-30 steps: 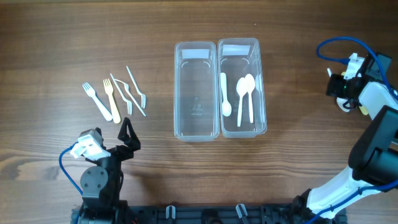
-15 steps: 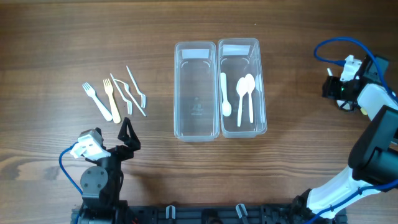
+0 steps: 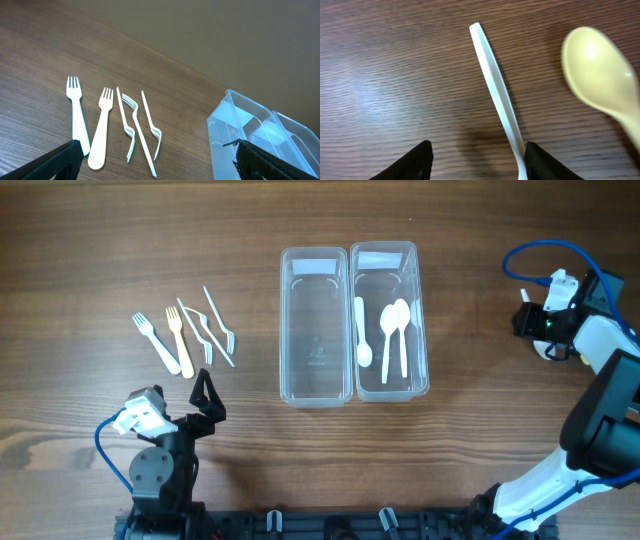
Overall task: Pack container
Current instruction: 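Move the right gripper to the white knife and grasp it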
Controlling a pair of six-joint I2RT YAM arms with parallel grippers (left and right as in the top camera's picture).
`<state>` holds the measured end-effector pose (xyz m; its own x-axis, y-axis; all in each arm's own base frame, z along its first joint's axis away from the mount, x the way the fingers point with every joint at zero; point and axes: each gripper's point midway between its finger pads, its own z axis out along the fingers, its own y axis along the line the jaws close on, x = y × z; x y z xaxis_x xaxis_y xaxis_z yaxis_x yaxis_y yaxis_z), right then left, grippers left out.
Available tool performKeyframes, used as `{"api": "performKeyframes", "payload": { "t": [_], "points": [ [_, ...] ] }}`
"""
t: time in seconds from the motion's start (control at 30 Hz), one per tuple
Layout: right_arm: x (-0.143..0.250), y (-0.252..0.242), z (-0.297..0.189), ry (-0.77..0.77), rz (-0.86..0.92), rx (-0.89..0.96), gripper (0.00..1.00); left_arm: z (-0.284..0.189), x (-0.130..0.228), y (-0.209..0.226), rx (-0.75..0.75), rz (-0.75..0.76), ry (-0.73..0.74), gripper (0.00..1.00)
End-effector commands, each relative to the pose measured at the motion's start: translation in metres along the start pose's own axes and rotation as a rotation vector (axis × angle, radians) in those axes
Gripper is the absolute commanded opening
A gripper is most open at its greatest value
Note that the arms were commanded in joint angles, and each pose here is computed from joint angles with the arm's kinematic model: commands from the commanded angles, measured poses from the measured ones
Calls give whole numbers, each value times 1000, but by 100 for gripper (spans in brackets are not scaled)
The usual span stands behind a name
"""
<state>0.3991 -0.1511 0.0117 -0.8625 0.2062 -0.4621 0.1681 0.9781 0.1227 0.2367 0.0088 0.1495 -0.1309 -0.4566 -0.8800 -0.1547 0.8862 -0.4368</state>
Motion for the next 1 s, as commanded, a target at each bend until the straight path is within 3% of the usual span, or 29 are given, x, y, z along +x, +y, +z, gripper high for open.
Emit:
{"api": "performKeyframes", "payload": {
  "t": [0.0,0.27,0.43,0.77,0.9,0.97],
  "points": [
    [10,15,7,24,64,-88,58,0,0,1,1,18,-2,100],
    [16,12,7,54,83,-65,59,0,1,1,0,18,-2,100],
    [21,4,7,71,-23,-22,59,0,0,1,1,18,-2,100],
    [22,4,7,75,-70,-21,30,0,0,1,1,18,-2,100],
    [23,4,7,78,-68,-22,30,0,0,1,1,18,-2,100],
    [24,3,7,83,-69,-14,35,0,0,1,1,18,-2,100]
  ]
}}
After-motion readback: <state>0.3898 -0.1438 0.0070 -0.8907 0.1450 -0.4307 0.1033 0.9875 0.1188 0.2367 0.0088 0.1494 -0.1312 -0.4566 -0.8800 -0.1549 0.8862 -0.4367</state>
